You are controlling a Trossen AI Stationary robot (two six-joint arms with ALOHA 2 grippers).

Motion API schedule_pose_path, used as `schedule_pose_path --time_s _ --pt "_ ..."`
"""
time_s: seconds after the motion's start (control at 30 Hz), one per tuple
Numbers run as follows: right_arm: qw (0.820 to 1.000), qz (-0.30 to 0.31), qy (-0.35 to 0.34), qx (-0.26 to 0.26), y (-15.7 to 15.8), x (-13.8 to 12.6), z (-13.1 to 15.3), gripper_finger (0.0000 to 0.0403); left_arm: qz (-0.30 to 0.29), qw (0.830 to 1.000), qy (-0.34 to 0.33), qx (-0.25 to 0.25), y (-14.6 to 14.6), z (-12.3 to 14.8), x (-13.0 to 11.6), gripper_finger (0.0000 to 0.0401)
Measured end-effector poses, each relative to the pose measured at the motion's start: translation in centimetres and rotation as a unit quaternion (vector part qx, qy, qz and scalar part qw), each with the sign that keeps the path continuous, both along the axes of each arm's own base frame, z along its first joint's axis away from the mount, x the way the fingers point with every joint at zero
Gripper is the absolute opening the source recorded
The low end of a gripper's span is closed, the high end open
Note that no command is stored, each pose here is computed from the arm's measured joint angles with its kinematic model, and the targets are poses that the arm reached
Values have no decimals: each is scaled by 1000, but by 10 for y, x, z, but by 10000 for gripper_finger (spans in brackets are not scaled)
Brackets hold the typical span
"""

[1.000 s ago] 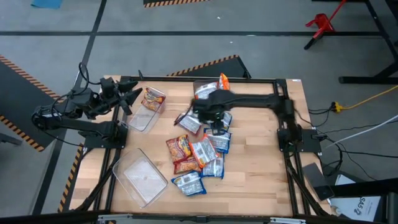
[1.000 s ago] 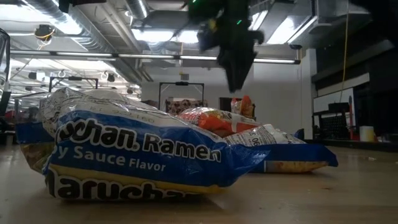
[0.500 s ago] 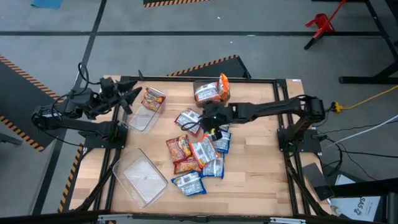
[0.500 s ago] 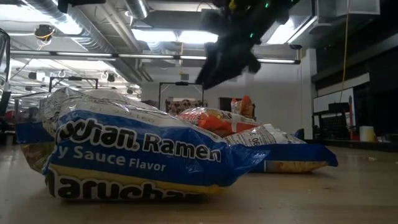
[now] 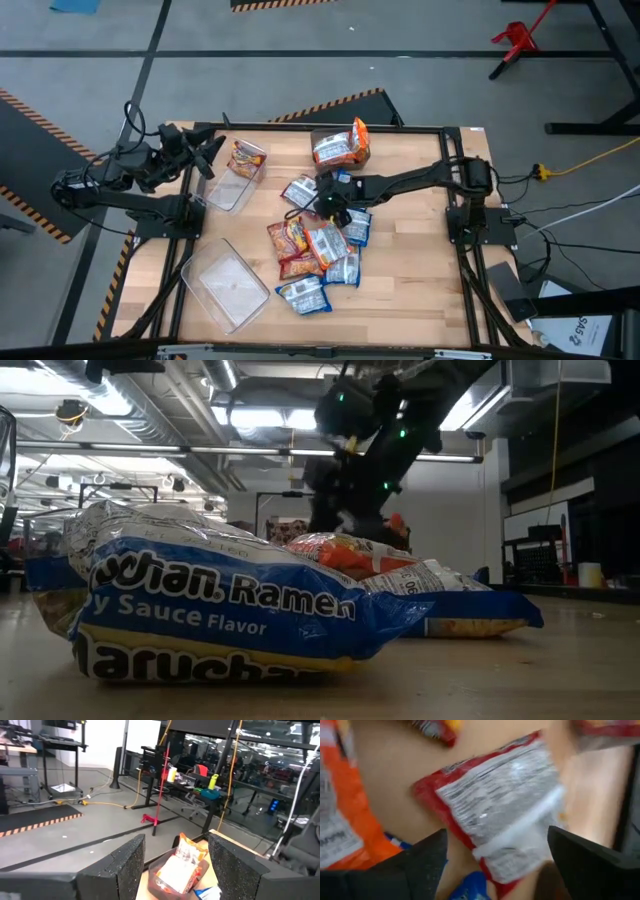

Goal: Sort Maruchan noodles
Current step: Put the top red noodle pack into the top transparent bin

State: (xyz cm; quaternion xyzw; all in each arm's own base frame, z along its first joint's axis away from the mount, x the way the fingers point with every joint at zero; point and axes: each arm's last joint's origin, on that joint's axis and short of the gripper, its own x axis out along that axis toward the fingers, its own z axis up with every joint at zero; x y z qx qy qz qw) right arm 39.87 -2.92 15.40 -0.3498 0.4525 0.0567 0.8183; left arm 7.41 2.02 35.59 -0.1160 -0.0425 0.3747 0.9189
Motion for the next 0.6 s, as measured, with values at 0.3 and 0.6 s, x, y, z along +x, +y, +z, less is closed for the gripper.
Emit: schedule_pose_path --time_s 0.3,0.6 --pt "999 18 -8 -43 -1 13 -28 334 14 1000 3 -1 1 -1 -1 212" --pt "995 -27 -8 -91 -5 14 -28 226 15 1000 4 -1 1 -1 -1 212"
